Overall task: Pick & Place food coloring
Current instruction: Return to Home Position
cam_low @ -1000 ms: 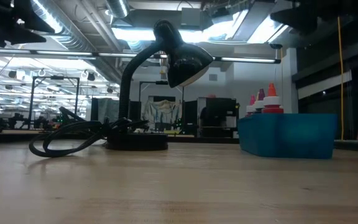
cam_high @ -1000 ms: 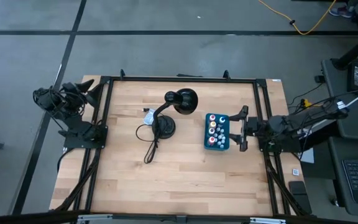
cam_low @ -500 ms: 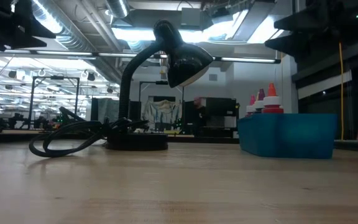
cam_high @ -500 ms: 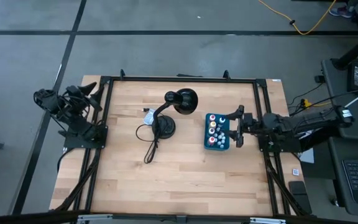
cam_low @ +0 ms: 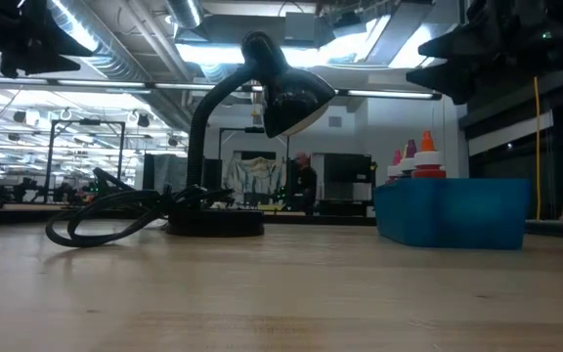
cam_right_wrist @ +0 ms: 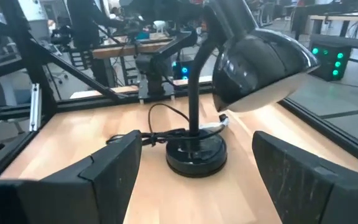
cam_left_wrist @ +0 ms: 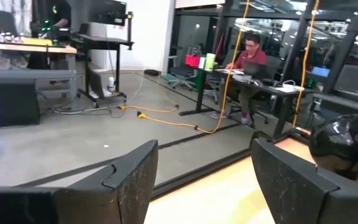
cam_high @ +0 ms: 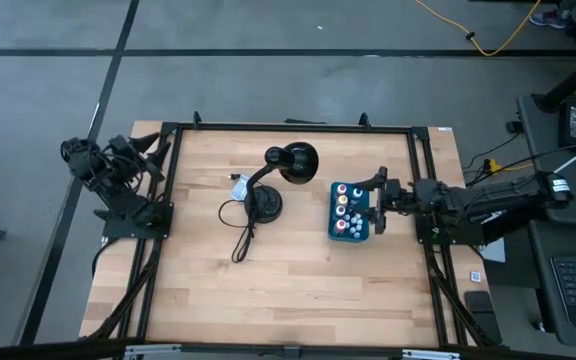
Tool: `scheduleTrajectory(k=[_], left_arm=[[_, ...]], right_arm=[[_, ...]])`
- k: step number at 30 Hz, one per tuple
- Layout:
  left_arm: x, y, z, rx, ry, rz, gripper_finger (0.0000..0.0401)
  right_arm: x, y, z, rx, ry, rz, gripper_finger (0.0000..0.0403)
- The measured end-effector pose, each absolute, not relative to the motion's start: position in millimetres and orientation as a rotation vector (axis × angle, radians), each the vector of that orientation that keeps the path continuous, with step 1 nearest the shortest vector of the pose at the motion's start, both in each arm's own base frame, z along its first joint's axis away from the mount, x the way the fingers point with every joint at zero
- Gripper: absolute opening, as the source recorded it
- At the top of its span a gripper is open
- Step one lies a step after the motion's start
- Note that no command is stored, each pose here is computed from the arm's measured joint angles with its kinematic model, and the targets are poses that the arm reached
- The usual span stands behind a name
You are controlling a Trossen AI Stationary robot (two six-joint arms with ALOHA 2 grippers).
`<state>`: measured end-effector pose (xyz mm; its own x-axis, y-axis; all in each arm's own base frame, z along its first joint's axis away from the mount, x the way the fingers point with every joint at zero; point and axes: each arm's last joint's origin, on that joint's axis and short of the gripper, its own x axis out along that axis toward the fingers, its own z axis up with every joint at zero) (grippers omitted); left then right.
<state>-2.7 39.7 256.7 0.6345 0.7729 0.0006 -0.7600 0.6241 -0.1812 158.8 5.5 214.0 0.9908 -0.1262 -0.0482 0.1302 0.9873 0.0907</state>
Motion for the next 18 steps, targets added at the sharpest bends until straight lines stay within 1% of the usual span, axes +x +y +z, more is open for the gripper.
scheduleTrajectory(k=[7, 12, 15, 18], left_arm=[[-10.2, 43.1, 254.6, -0.26, -0.133, 0.937, 0.0251], [-18.7, 47.4, 251.4, -0.319, -0.171, 0.969, 0.0251], [-23.8, 49.9, 249.3, -0.411, -0.225, 0.979, 0.0251], [-25.0, 48.9, 249.6, -0.452, -0.256, 1.006, 0.0251]], right_arm=[[162.2, -2.7, 208.9, 0.091, 0.079, -0.177, 0.0307], [163.3, -4.5, 208.6, 0.075, 0.083, -0.124, 0.0307], [163.4, -4.6, 208.5, 0.073, 0.083, -0.122, 0.0307], [163.3, -4.6, 208.5, 0.074, 0.083, -0.122, 0.0307]])
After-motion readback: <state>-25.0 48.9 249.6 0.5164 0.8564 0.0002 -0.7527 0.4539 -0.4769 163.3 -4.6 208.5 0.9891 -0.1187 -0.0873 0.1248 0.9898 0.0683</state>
